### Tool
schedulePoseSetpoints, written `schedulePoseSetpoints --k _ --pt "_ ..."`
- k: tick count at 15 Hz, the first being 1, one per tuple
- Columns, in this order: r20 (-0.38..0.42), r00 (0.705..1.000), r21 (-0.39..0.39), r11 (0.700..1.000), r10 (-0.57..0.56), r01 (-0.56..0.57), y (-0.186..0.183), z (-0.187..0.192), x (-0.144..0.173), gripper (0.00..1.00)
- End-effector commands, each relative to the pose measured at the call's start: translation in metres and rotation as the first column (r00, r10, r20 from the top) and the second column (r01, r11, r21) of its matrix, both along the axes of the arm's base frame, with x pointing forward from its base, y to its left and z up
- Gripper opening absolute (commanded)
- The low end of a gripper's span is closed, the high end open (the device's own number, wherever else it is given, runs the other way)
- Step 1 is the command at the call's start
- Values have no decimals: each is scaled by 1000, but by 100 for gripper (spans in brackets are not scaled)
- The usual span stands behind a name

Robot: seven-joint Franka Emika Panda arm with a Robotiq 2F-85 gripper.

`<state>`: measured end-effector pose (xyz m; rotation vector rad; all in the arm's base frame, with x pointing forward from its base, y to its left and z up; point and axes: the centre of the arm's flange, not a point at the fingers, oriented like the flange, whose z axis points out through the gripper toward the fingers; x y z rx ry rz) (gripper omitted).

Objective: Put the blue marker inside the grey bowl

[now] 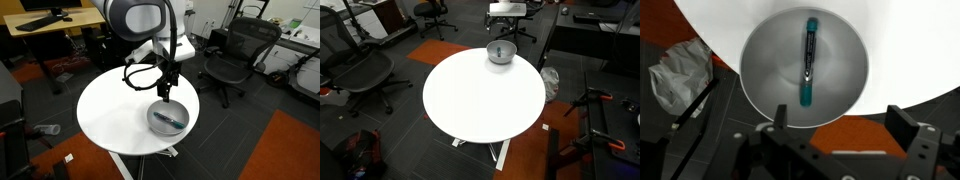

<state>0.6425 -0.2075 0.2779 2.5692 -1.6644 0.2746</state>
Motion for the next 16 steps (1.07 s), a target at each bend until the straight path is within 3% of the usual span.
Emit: schedulePoseSetpoints --k 1,9,10,16 --pt "-9 993 -9 993 120 -120 28 37 -35 100" --pt "-47 923 -54 922 381 -384 81 81 -73 100" --pt "-28 943 -53 942 331 -332 69 66 -48 100" --pt "-33 932 -55 930 361 -362 77 73 -59 100"
